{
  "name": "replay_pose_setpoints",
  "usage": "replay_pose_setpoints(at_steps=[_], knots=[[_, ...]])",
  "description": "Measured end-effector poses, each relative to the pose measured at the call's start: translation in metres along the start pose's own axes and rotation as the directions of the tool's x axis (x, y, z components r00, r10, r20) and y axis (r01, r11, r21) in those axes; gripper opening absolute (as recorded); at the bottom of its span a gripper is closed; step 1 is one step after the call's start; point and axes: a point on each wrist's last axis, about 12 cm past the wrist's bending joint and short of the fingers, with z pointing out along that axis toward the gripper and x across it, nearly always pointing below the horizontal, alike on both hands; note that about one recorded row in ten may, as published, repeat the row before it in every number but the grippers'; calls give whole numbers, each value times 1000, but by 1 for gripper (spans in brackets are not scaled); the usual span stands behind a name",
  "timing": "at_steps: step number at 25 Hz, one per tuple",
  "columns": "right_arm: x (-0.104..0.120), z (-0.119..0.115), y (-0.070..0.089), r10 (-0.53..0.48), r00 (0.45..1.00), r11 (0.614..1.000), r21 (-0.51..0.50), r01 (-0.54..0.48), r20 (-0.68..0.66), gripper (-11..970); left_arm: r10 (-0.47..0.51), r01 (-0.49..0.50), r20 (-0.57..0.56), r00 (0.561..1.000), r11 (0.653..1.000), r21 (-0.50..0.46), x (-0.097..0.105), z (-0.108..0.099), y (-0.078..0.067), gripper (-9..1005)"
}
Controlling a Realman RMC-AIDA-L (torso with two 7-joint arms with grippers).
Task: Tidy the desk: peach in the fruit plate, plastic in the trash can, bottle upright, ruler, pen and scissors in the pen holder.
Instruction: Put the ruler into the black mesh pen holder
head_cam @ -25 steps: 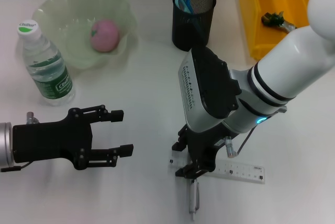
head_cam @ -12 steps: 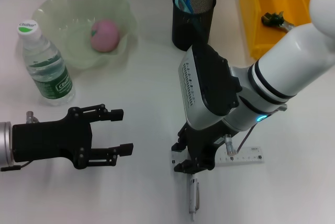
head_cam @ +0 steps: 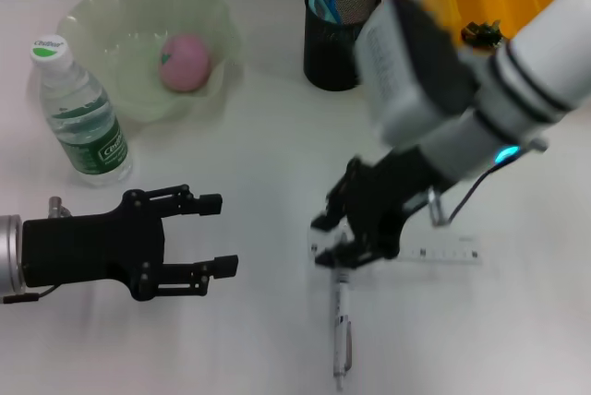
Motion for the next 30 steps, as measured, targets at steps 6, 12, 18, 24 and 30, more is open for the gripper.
replay_pose_setpoints(at_steps=[6,12,18,24,30], knots=[[19,-29,-6,46,985,998,40,-53,165,375,-5,5,18,1000,1000,11,-1,1,-2,801],[46,-41,1,38,923,995,74,-72,383,375,-6,5,65,998,1000,11,-4,6,-4,801],[74,-42,11,8,810,988,121,-98,587,376,-7,5,90,996,1000,21,-4,12,-7,801],[100,-33,19,-25,680,975,167,-144,733,375,-2,-4,116,993,999,44,-10,18,-7,801],[114,-16,31,-71,563,966,198,-167,823,376,14,-16,206,978,1000,10,-12,21,-9,800]])
